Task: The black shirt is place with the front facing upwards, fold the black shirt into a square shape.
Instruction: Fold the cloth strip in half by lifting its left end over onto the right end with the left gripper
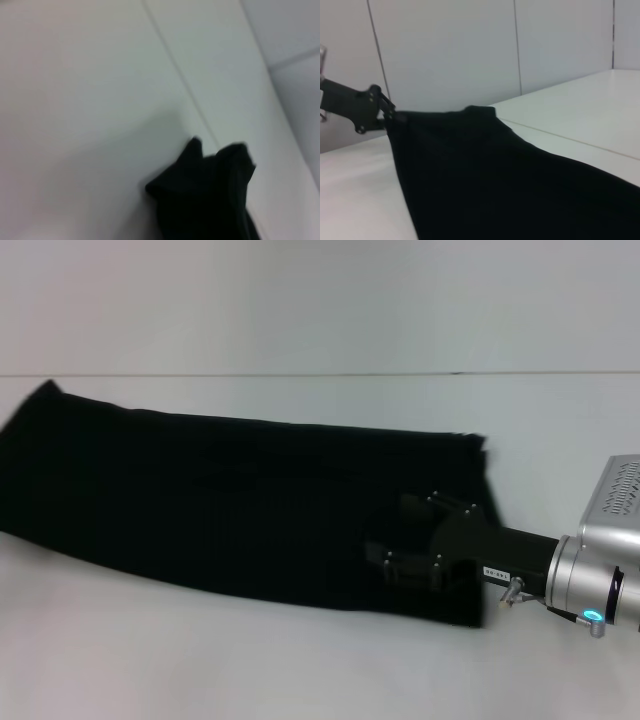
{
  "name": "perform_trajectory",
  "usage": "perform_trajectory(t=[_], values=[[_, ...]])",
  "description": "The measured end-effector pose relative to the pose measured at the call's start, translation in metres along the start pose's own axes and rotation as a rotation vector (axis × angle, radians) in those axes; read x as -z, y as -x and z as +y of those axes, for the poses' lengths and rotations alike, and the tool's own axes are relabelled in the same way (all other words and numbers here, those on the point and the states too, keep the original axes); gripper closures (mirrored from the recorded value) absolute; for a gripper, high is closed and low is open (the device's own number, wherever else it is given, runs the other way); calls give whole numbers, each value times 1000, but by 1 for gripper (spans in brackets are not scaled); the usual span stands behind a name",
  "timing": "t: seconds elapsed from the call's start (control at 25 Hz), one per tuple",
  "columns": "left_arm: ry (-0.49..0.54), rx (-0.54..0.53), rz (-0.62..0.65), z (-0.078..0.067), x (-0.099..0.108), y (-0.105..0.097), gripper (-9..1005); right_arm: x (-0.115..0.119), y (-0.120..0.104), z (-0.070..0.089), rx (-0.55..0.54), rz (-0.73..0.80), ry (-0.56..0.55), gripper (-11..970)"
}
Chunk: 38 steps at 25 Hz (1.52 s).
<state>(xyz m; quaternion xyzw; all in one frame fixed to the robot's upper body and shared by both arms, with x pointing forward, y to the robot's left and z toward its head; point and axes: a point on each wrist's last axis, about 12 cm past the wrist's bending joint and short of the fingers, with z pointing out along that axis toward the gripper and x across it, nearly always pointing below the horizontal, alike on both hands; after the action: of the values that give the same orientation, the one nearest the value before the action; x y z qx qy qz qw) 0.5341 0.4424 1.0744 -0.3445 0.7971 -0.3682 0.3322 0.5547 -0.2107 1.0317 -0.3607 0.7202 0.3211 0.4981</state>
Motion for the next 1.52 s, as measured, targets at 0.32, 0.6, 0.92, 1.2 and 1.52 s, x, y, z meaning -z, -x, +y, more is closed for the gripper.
perform_trajectory(t=[0.32, 0.6, 0.92, 1.2, 1.52], values=[[-27, 3, -133, -2, 22, 29, 982, 0, -1, -2, -4, 14, -17, 32], [-251, -42, -53, -54, -6, 22, 982, 5, -7, -2, -20, 18, -32, 32], [-538, -233, 253, -172, -76, -31, 983, 21, -23, 0, -77, 13, -85, 32], [-580, -322, 600, -190, -118, -150, 982, 40, -37, 1, -132, -5, -152, 32], [-429, -262, 693, -114, -127, -225, 983, 44, -39, -1, -142, -7, -174, 32]])
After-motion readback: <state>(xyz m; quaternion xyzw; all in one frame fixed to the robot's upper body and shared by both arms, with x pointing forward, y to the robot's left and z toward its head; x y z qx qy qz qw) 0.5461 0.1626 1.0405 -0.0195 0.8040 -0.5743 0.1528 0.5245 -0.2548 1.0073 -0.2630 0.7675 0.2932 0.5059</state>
